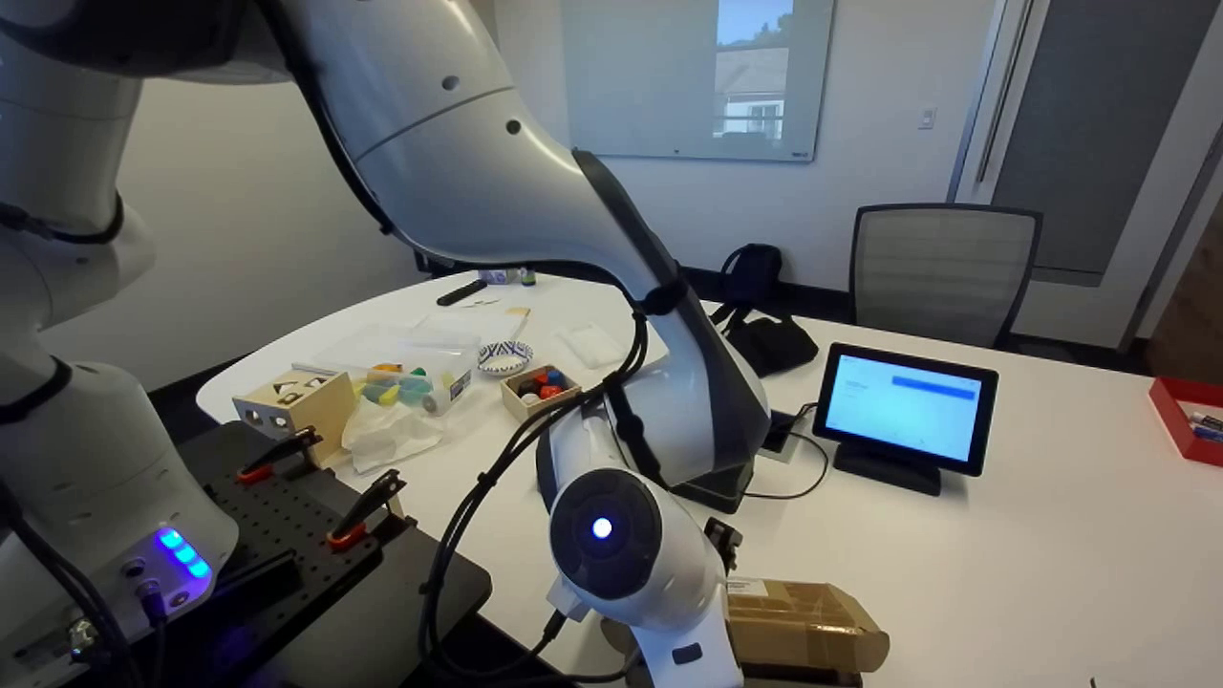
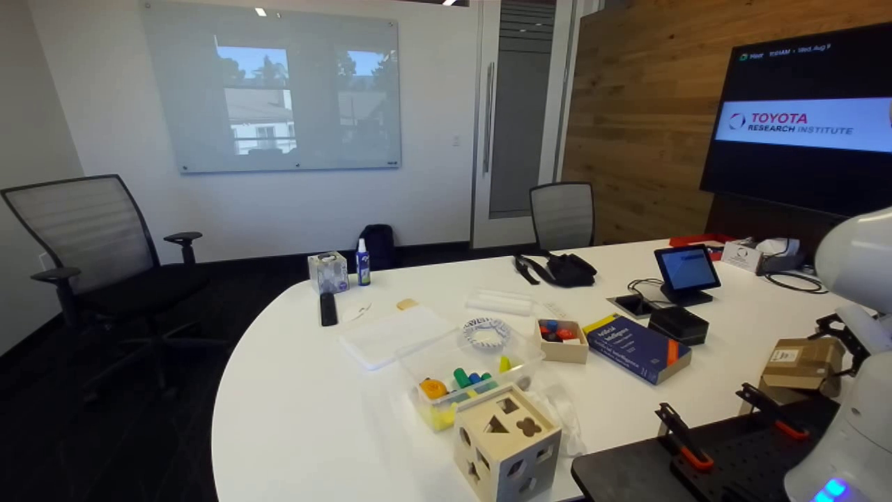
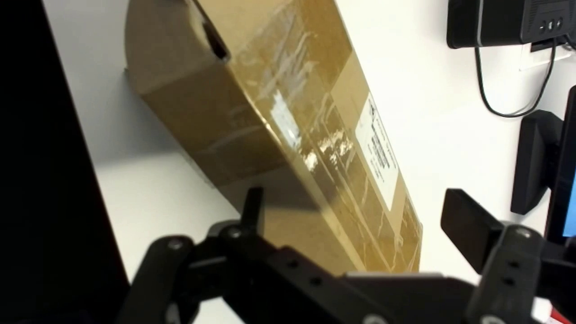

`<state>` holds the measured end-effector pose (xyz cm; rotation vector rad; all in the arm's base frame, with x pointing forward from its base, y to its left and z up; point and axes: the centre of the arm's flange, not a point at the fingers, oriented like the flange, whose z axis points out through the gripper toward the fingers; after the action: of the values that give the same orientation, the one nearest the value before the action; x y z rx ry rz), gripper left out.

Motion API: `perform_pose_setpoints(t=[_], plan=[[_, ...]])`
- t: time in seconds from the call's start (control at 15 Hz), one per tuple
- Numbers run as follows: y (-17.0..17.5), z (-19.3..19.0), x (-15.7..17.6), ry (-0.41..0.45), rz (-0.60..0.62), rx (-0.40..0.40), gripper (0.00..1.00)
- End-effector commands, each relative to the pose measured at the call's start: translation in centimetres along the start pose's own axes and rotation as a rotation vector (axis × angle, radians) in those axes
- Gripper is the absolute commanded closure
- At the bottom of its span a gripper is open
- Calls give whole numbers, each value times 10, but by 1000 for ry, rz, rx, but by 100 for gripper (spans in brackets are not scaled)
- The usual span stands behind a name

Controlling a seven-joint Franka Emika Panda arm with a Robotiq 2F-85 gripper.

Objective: Press the center button of the black object next to the book, open the cardboard box, remove the cable and put it on the table

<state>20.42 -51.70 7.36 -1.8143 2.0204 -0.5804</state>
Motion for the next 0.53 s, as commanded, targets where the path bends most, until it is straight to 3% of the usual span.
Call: perform_pose_setpoints(t=[0.0, 0.47], plan=[[0, -7, 1, 20, -12, -6, 0], [8, 5, 1, 25, -27, -73, 0]])
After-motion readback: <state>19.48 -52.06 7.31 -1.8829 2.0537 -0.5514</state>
